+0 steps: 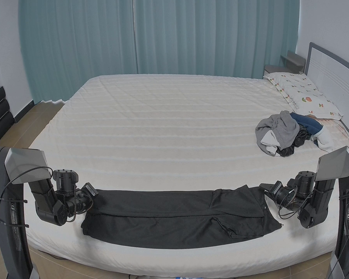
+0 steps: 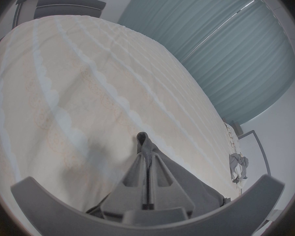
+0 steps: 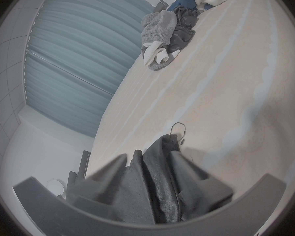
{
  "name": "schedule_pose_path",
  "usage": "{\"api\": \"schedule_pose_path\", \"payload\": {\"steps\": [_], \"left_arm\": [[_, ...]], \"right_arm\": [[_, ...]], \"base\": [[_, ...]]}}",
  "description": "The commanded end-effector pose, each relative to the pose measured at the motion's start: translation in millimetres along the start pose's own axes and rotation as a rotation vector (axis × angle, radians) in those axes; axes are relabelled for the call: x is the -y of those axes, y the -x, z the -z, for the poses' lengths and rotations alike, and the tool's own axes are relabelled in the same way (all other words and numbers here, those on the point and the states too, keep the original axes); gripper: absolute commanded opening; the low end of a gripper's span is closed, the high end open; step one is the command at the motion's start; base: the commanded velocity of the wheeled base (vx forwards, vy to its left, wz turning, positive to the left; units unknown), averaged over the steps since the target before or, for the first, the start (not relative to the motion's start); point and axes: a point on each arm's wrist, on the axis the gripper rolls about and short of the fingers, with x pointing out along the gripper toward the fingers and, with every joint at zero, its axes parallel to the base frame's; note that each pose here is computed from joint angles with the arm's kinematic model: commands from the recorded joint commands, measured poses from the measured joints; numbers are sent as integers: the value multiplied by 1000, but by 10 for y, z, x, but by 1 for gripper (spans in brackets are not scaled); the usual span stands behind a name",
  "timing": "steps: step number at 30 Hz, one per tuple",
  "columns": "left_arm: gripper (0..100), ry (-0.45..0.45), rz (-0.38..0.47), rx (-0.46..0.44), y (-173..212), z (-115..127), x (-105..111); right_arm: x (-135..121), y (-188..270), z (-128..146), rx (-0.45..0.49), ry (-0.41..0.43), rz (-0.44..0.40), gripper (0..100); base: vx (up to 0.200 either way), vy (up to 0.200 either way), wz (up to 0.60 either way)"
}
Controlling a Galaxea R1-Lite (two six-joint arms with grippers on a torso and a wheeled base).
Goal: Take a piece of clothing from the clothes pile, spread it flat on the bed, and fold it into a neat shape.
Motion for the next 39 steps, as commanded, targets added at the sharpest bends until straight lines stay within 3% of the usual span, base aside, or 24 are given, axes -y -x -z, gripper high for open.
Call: {"api": "schedule_pose_path", "payload": {"steps": [1, 13, 21, 22, 23, 24, 28, 33, 39], "left_arm": [[0, 6, 6, 7, -2, -7, 4], [0, 10, 22, 37, 12, -36, -26], [0, 12, 23, 36, 12, -32, -22], [0, 12, 23, 36, 12, -32, -22], [0, 12, 23, 36, 12, -32, -22], [100, 14, 22, 35, 16, -31, -22], [100, 21, 26, 38, 29, -48, -17], [100, 57, 36, 24, 62, -68, -44], [100, 64, 26, 27, 87, -84, -83]], "right_arm": [[10, -11, 12, -4, 1, 1, 0], [10, -22, -49, 61, 9, 5, 0], [34, -39, -21, 53, 12, 10, 0], [34, -39, -21, 53, 12, 10, 100], [34, -39, -21, 53, 12, 10, 100], [39, -43, -11, 50, 12, 11, 100], [41, -31, -37, 49, -2, 4, 100], [-5, 66, -198, 62, -90, -42, 100], [60, 113, -300, 86, -112, -37, 100]], "base": [[0, 0, 0], [0, 0, 0], [0, 0, 0], [0, 0, 0], [0, 0, 0], [0, 0, 0], [0, 0, 0], [0, 0, 0], [0, 0, 0]]}}
